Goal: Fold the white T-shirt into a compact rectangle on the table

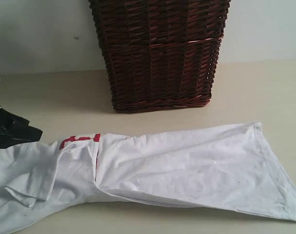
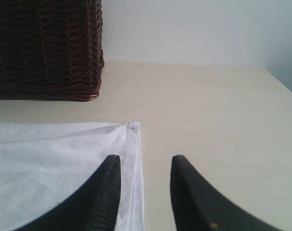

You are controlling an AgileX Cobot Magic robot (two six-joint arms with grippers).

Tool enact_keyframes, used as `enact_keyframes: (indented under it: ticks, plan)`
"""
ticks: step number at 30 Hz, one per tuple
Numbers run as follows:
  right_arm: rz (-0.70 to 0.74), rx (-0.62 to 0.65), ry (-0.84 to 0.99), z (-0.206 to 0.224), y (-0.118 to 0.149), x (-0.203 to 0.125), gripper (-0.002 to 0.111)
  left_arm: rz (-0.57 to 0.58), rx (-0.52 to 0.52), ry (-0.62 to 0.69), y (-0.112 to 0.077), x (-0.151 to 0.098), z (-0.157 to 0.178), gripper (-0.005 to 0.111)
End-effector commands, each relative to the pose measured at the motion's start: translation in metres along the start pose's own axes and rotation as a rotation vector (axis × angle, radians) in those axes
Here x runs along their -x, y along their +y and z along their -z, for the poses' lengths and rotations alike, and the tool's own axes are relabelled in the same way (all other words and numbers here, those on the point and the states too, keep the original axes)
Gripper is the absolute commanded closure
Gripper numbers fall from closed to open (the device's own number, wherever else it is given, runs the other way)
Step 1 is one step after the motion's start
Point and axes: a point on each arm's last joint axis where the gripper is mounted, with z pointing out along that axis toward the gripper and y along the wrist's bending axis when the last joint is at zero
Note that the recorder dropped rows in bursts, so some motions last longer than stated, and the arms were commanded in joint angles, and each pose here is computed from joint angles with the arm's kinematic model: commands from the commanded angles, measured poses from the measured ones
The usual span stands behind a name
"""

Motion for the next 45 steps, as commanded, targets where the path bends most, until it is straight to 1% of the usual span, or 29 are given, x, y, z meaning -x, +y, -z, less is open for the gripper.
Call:
enact_keyframes:
  ticks: [1,2,3,4,6,9,11,14,17,20,25,29,32,35,38,40,41,42,44,45]
  plan:
    - [0.006,-0.004,-0.01,0.0,0.0,0.0,0.073,-0.006,-0.294,-0.017,-0.027,0.003,0.003,0.049]
    - [0.006,-0.004,-0.01,0.0,0.0,0.0,0.073,-0.024,-0.394,-0.013,-0.037,0.004,0.004,0.055]
    - [0.006,-0.004,-0.01,0.0,0.0,0.0,0.073,-0.038,-0.44,-0.005,-0.043,0.005,0.003,0.06]
    - [0.006,-0.004,-0.01,0.0,0.0,0.0,0.073,-0.048,-0.457,0.007,-0.048,0.005,0.0,0.063]
    - [0.006,-0.004,-0.01,0.0,0.0,0.0,0.073,-0.078,-0.496,0.046,-0.059,0.005,-0.007,0.063]
    - [0.006,-0.004,-0.01,0.0,0.0,0.0,0.073,-0.13,-0.436,0.108,-0.066,0.004,-0.021,0.061]
    - [0.006,-0.004,-0.01,0.0,0.0,0.0,0.073,-0.175,-0.366,0.151,-0.068,0.002,-0.033,0.061]
    - [0.006,-0.004,-0.01,0.0,0.0,0.0,0.073,-0.24,-0.227,0.203,-0.064,0.0,-0.048,0.061]
    - [0.006,-0.004,-0.01,0.0,0.0,0.0,0.073,-0.313,-0.127,0.241,-0.059,-0.003,-0.061,0.061]
    - [0.006,-0.004,-0.01,0.0,0.0,0.0,0.073,-0.364,-0.052,0.279,-0.052,-0.007,-0.066,0.061]
    - [0.006,-0.004,-0.01,0.0,0.0,0.0,0.073,-0.351,0.097,0.312,-0.042,-0.003,-0.057,0.061]
    - [0.006,-0.004,-0.01,0.0,0.0,0.0,0.073,-0.37,0.186,0.284,-0.038,0.005,-0.049,0.061]
    - [0.006,-0.004,-0.01,0.0,0.0,0.0,0.073,-0.38,0.22,0.27,-0.037,0.009,-0.045,0.061]
    - [0.006,-0.004,-0.01,0.0,0.0,0.0,0.073,-0.377,0.222,0.268,-0.037,0.01,-0.045,0.061]
    - [0.006,-0.004,-0.01,0.0,0.0,0.0,0.073,-0.322,0.25,0.247,-0.033,0.012,-0.037,0.061]
    - [0.006,-0.004,-0.01,0.0,0.0,0.0,0.073,-0.277,0.289,0.221,-0.026,0.014,-0.023,0.061]
    - [0.006,-0.004,-0.01,0.0,0.0,0.0,0.073,-0.237,0.309,0.196,-0.022,0.016,-0.01,0.061]
    - [0.006,-0.004,-0.01,0.0,0.0,0.0,0.073,-0.212,0.3,0.188,-0.02,0.015,-0.001,0.061]
    - [0.006,-0.004,-0.01,0.0,0.0,0.0,0.073,-0.199,0.173,0.248,-0.022,0.004,0.019,0.061]
    - [0.006,-0.004,-0.01,0.0,0.0,0.0,0.073,-0.16,0.107,0.295,-0.024,-0.004,0.026,0.061]
